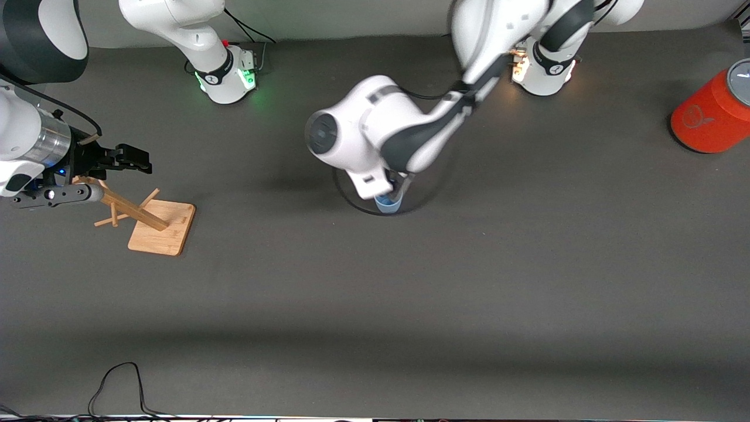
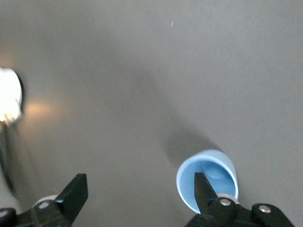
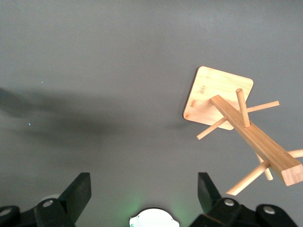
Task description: Rotate and upright cup with both arms
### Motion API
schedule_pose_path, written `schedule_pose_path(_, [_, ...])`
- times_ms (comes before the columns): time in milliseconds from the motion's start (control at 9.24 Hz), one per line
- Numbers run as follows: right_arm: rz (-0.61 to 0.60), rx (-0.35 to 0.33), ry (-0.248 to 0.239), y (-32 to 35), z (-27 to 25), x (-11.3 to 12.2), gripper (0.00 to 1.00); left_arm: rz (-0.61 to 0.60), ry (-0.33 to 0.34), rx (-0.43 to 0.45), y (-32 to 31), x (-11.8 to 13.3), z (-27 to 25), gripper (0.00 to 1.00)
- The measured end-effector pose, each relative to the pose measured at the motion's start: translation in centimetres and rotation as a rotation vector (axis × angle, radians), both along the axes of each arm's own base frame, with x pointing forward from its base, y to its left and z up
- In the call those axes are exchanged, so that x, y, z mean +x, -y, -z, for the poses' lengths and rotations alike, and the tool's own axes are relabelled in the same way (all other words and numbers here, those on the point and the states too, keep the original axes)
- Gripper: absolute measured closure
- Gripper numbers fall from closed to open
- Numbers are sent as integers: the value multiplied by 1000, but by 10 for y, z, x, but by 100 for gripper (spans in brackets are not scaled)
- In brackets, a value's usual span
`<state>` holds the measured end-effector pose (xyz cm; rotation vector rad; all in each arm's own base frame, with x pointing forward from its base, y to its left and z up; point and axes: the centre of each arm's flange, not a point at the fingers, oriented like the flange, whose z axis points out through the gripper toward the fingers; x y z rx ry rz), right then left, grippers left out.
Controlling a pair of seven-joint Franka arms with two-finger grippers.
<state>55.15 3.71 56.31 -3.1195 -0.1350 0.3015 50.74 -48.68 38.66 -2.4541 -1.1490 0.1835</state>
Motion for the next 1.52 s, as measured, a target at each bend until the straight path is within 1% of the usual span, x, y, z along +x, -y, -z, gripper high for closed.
schedule_pose_path(108, [0, 0, 0, 0, 0, 0, 0, 98, -51, -65, -48, 31, -33, 0])
schedule_pose_path(217, [0, 0, 0, 0, 0, 0, 0, 203, -76, -134, -104, 60, -66, 0])
schedule_pose_path(325, [0, 0, 0, 0, 0, 0, 0, 289, -99, -183, -155, 79, -88, 0])
schedule_pose_path(433, [-1, 0, 0, 0, 0, 0, 0, 379, -131, -220, -194, 86, -100, 0])
schedule_pose_path(541, [-1, 0, 1, -1, 0, 0, 0, 474, -154, -257, -229, 88, -110, 0])
schedule_pose_path(650, [-3, 0, 1, -2, 0, 0, 0, 556, -154, -314, -265, 83, -124, 0])
schedule_pose_path(758, [-5, 0, 1, -3, 0, 0, 0, 626, -144, -374, -311, 71, -141, 0])
schedule_pose_path(975, [-7, 0, 1, -3, -1, 0, 0, 798, -130, -465, -427, 31, -179, 0])
schedule_pose_path(1083, [-7, 0, 2, -3, -1, 0, 0, 870, -83, -486, -469, 17, -194, 0])
schedule_pose_path(1191, [-4, 1, 9, -2, -4, 0, 0, 908, -16, -471, -490, 7, -203, 0])
schedule_pose_path(1299, [5, 2, 25, 4, -12, -1, 0, 924, 27, -446, -494, 1, -202, 0])
schedule_pose_path(1516, [22, 8, 65, 15, -27, -5, 0, 931, 46, -433, -493, -1, -198, 0])
